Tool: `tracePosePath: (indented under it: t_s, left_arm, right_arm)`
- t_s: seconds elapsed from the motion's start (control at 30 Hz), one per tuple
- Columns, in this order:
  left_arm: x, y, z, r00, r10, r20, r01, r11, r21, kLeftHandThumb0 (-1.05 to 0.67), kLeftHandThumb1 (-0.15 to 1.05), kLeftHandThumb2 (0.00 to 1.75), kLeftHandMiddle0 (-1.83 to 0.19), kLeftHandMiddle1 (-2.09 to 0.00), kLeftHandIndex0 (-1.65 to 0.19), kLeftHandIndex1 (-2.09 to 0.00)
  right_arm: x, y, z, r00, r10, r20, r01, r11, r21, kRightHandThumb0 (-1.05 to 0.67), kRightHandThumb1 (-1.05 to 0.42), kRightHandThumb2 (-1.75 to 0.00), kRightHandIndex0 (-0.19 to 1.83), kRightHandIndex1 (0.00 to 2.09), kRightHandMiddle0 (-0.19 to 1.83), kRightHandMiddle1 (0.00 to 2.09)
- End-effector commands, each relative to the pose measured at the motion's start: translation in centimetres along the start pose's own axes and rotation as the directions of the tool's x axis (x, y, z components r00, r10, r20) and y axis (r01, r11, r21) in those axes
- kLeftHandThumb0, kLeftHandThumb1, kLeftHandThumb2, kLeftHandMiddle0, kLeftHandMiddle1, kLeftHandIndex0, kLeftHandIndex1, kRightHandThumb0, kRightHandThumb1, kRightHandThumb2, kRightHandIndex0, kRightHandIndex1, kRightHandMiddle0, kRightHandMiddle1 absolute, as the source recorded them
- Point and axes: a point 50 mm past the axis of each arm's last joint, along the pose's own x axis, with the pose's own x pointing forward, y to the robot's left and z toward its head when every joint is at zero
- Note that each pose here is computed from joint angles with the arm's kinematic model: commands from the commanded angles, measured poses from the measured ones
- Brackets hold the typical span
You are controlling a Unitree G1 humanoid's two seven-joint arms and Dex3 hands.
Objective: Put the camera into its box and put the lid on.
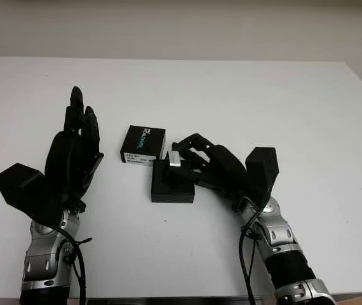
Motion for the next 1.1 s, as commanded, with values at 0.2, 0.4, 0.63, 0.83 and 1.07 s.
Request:
tracePosePath:
  t_s: [0.2,0.4,0.63,0.83,1.07]
  left_arm:
    - [0.0,-0.1,0.0,1.000,-0.001,0.004,0.001,1.000,0.003,-0.78,1.05,0.58,0.19,0.00,0.19,0.00]
    - [0.0,-0.2,-0.1,1.000,0.003,0.001,-0.003,1.000,-0.007,-0.79,1.05,0.57,0.19,0.00,0.19,0.00]
    - [0.0,-0.1,-0.1,1.000,0.003,0.001,-0.003,1.000,-0.011,-0.79,1.05,0.56,0.19,0.00,0.19,0.00]
    - [-0.1,-0.1,-0.1,1.000,0.001,0.002,-0.001,1.000,-0.002,-0.78,1.05,0.57,0.19,0.00,0.19,0.00]
    - [-0.1,-0.1,-0.1,1.000,-0.006,0.002,0.006,1.000,0.001,-0.78,1.05,0.58,0.19,0.00,0.19,0.00]
  right_arm:
    - [-0.5,0.2,-0.1,1.000,0.010,0.006,-0.010,0.998,-0.067,-0.37,-1.02,-0.05,0.19,0.17,0.25,1.72]
    - [-0.8,0.3,-0.2,1.000,0.011,-0.005,-0.011,0.999,-0.052,-0.37,-1.02,-0.05,0.17,0.15,0.22,1.71]
    - [-0.7,1.4,0.1,1.000,-0.008,-0.008,0.008,1.000,-0.030,-0.39,-1.02,-0.05,0.17,0.14,0.23,1.70]
    - [-0.7,2.3,-0.3,0.999,-0.052,-0.009,0.052,0.999,-0.017,-0.39,-1.03,-0.06,0.17,0.13,0.22,1.73]
    - [-0.7,2.7,-0.9,0.995,-0.099,-0.010,0.099,0.995,-0.011,-0.39,-1.04,-0.06,0.17,0.11,0.19,1.72]
